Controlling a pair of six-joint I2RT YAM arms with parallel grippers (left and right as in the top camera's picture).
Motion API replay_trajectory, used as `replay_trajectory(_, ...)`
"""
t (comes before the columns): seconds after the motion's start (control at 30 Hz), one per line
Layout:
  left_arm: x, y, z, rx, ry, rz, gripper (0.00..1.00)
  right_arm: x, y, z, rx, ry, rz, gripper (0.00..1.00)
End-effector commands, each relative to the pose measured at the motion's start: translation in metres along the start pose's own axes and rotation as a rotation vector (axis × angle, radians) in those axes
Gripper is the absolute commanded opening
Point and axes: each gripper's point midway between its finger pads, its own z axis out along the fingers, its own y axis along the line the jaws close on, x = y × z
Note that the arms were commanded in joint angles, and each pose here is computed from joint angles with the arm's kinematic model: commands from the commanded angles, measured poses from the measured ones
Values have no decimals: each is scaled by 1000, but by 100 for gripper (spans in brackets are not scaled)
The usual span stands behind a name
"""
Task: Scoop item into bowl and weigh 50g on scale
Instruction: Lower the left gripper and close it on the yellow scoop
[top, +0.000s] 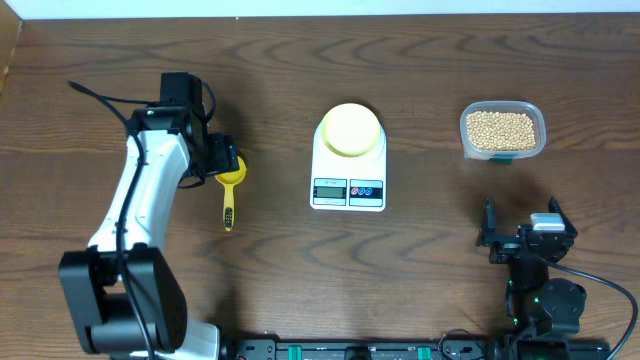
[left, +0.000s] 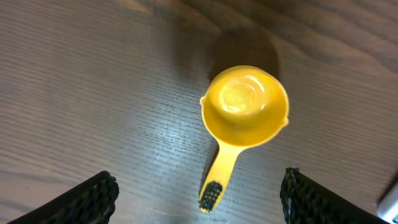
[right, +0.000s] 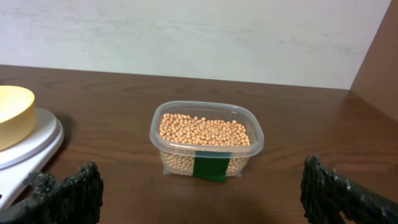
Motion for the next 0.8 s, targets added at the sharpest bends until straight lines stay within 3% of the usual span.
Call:
replay_trajectory(0.0, 7, 6, 21, -35, 57, 5, 86, 0, -1, 0, 7, -2, 15, 99)
replay_trajectory(0.5, -2, 4, 40, -36, 52, 67, 86, 0, -1, 0, 7, -2, 15, 99)
replay_trajectory(0.77, -6, 3, 40, -30, 36, 181, 86, 0, -1, 0, 7, -2, 15, 99)
